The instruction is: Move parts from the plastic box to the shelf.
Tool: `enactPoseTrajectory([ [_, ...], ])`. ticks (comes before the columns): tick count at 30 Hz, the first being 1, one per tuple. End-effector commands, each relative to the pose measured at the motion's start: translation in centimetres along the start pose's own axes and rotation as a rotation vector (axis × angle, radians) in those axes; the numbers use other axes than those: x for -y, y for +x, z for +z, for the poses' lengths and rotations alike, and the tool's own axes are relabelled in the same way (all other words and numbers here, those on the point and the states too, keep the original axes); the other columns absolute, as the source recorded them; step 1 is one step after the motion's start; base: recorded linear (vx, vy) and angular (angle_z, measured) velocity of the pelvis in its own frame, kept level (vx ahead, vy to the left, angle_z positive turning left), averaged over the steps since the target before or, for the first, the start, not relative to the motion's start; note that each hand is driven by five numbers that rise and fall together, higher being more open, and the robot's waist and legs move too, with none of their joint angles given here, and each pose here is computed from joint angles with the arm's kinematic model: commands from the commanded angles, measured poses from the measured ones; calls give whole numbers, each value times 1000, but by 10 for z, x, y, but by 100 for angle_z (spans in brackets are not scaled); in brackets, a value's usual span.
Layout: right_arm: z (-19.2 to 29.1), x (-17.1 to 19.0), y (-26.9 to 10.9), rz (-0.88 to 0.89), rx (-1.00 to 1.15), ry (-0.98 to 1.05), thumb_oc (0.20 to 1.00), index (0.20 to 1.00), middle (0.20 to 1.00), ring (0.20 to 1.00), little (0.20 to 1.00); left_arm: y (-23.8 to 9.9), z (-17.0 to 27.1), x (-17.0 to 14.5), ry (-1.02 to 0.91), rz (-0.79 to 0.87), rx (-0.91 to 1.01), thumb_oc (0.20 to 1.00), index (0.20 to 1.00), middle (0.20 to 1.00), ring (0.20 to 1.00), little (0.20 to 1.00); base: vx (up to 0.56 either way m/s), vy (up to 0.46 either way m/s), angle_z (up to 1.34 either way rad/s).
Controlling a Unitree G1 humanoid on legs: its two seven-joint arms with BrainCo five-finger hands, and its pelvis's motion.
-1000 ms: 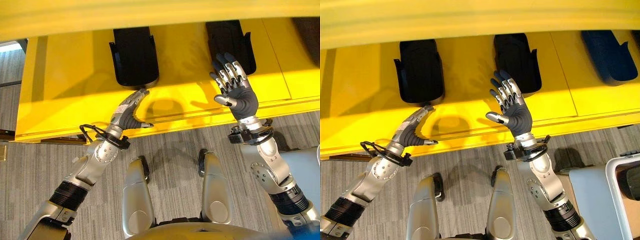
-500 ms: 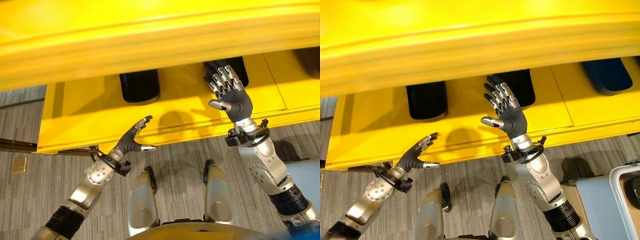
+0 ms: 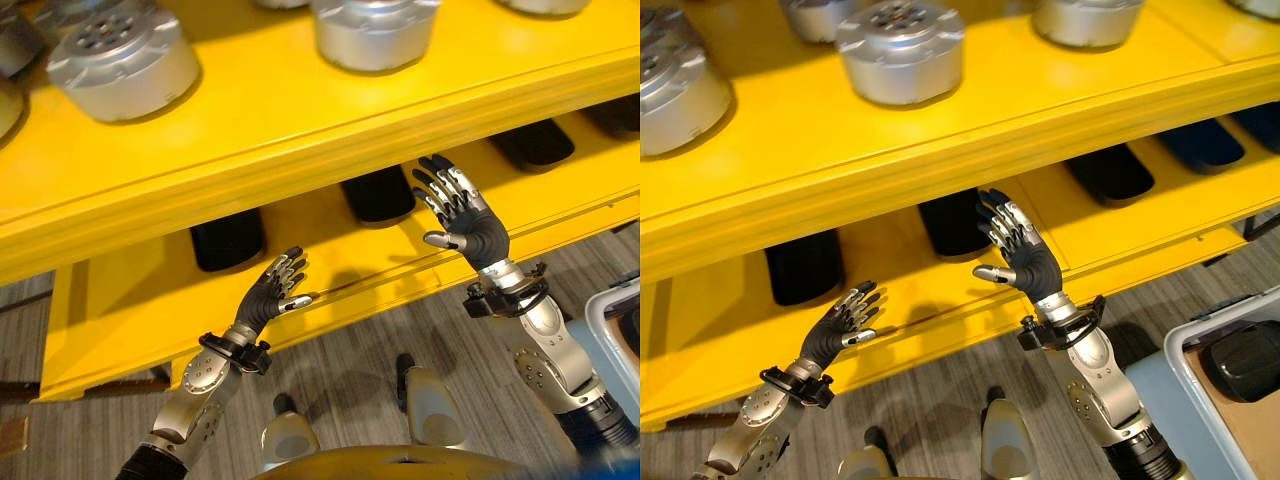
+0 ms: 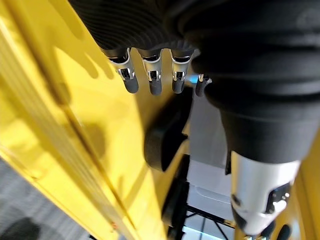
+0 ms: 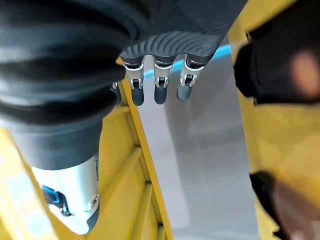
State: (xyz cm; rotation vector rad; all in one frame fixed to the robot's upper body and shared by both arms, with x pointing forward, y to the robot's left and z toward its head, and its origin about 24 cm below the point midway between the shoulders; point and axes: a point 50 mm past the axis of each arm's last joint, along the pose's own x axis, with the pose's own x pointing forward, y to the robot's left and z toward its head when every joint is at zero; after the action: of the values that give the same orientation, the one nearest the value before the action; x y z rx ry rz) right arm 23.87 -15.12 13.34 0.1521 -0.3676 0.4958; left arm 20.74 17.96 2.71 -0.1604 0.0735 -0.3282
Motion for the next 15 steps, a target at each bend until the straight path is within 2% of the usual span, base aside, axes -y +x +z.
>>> enactPoseTrajectory([
  [1, 20, -5, 2, 50, 100, -26, 1000, 1000, 1000, 1000, 1000, 3, 12, 1, -7, -22, 84, 1000, 1000, 1000, 1000, 1000, 44, -288, -27],
  [8, 5, -3, -2, 45, 25, -18, 1000, 1000, 1000, 1000, 1000, -5, 12, -6, -4, 22, 89, 1000, 1000, 1000, 1000, 1000, 64, -179, -21],
  [15, -7, -7, 1, 56, -13, -7, 1000, 1000, 1000, 1000, 1000, -20, 15, -18, 11, 122, 122, 1000, 1000, 1000, 1000, 1000, 64, -6, -76],
])
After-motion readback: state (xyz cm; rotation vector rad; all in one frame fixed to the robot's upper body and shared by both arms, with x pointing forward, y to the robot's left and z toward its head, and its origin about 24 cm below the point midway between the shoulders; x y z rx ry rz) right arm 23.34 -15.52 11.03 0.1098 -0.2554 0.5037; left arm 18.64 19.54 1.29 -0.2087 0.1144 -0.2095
